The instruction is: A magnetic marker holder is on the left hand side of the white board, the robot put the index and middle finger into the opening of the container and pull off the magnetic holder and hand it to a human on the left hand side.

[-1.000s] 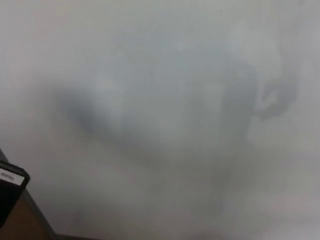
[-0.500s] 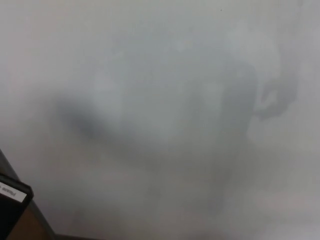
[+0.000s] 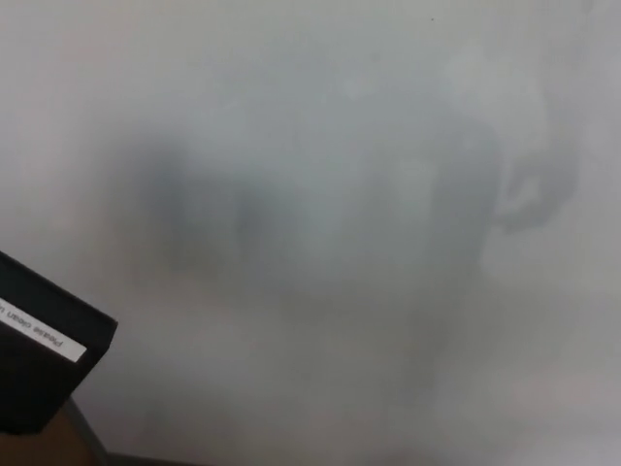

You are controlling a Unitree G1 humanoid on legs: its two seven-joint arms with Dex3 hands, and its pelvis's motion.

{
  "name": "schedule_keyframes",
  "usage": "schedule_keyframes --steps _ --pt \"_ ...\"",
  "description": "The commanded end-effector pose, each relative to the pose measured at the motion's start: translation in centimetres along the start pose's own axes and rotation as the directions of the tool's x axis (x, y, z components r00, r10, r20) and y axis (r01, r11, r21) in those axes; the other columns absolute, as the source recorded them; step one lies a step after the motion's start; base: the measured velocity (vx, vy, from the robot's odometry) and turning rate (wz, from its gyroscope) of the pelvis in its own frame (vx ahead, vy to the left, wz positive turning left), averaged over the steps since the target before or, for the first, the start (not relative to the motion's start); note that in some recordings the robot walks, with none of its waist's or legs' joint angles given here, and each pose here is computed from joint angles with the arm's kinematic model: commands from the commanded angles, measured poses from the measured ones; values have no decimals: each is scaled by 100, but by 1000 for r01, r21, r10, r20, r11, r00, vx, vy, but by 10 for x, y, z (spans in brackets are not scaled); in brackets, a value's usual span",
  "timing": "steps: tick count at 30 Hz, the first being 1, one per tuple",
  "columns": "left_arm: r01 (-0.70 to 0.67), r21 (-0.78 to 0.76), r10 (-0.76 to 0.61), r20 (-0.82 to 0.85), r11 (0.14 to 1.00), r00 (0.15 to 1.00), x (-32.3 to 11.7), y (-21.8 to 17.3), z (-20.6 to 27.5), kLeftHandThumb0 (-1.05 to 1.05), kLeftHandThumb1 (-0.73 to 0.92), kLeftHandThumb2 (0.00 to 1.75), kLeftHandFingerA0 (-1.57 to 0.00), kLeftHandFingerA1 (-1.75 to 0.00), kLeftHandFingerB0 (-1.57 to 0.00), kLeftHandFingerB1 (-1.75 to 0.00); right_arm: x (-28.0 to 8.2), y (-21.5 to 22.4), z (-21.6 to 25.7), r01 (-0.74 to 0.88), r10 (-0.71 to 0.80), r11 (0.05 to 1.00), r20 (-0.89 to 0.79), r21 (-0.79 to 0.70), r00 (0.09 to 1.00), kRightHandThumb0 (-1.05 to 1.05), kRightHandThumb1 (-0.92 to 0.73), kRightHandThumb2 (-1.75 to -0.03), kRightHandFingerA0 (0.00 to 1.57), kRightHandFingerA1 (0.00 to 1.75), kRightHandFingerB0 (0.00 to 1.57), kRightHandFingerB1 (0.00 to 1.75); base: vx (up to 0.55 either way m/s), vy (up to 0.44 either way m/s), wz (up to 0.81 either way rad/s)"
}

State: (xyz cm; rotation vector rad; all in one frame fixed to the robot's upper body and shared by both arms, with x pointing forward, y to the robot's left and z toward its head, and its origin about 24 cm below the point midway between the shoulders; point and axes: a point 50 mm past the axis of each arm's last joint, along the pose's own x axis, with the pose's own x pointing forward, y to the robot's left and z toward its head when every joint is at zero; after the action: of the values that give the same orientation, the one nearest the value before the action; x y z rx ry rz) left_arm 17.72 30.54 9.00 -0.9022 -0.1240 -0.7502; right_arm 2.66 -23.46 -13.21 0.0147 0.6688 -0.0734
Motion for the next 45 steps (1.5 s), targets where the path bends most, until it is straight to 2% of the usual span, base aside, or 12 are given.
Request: schedule_keyframes --steps 1,7,15,17,18,26,27,30,33,34,35,45 --pt "309 25 -310 35 951 950 32 -16 15 -89 40 87 -25 -34 -54 -51 -3 -6 -1 5 -6 999 -7 -43 1000 -59 -70 -61 79 66 61 50 0 0 0" --pt "318 43 -319 31 947 947 34 -19 14 -102 43 65 -37 -33 -45 -41 -4 -6 0 12 -12 998 -1 -59 1000 -59 -70 -61 80 65 61 50 0 0 0" --pt "326 19 -326 17 945 945 33 -20 11 -100 41 64 -38 -34 -47 -39 -3 -5 0 6 -6 998 -4 -67 1000 -62 -70 -61 79 65 62 49 0 0 0" --pt "325 8 -325 14 946 946 32 -20 9 -100 41 64 -38 -34 -47 -39 -3 -5 0 9 -10 998 -5 -67 1000 -62 -70 -61 79 65 62 49 0 0 0" --pt "327 -5 -327 14 945 945 32 -20 8 -90 39 86 -27 -35 -55 -49 -3 -5 0 10 -10 998 -5 -66 1000 -60 -70 -61 80 66 61 50 0 0 0" --pt "326 -15 -326 9 945 945 31 -21 5 -99 43 87 -31 -32 -53 -46 -3 -5 0 14 -14 998 -3 -67 1000 -60 -70 -61 80 66 62 49 0 0 0" --pt "326 -14 -325 6 945 946 32 -21 5 -100 39 69 -36 -36 -46 -40 -4 -5 0 12 -12 998 1 -67 1000 -59 -69 -61 79 67 61 51 0 0 0" --pt "329 -12 -329 2 944 944 32 -21 5 -94 41 86 -29 -33 -54 -47 -3 -6 1 14 -14 997 3 -82 1000 -61 -69 -61 81 66 62 50 0 0 0" --pt "330 -34 -330 4 943 944 32 -21 5 -98 47 56 -37 -34 -45 -38 -3 -6 1 11 -11 996 0 -87 1000 -61 -70 -61 80 66 61 49 0 0 0" --pt "329 -38 -329 5 944 944 32 -21 5 -98 47 56 -37 -34 -45 -38 -3 -6 1 10 -11 996 -1 -87 1000 -61 -70 -61 80 66 61 49 0 0 0" --pt "331 -31 -331 3 943 944 33 -21 5 -94 41 86 -29 -33 -54 -47 -3 -6 1 11 -11 996 0 -89 1000 -62 -70 -61 80 65 62 49 0 0 0" --pt "328 -16 -328 -9 945 945 36 -20 5 -105 44 86 -35 -31 -55 -43 -4 -6 1 17 -17 995 3 -94 1000 -61 -70 -61 80 65 61 49 0 0 0"
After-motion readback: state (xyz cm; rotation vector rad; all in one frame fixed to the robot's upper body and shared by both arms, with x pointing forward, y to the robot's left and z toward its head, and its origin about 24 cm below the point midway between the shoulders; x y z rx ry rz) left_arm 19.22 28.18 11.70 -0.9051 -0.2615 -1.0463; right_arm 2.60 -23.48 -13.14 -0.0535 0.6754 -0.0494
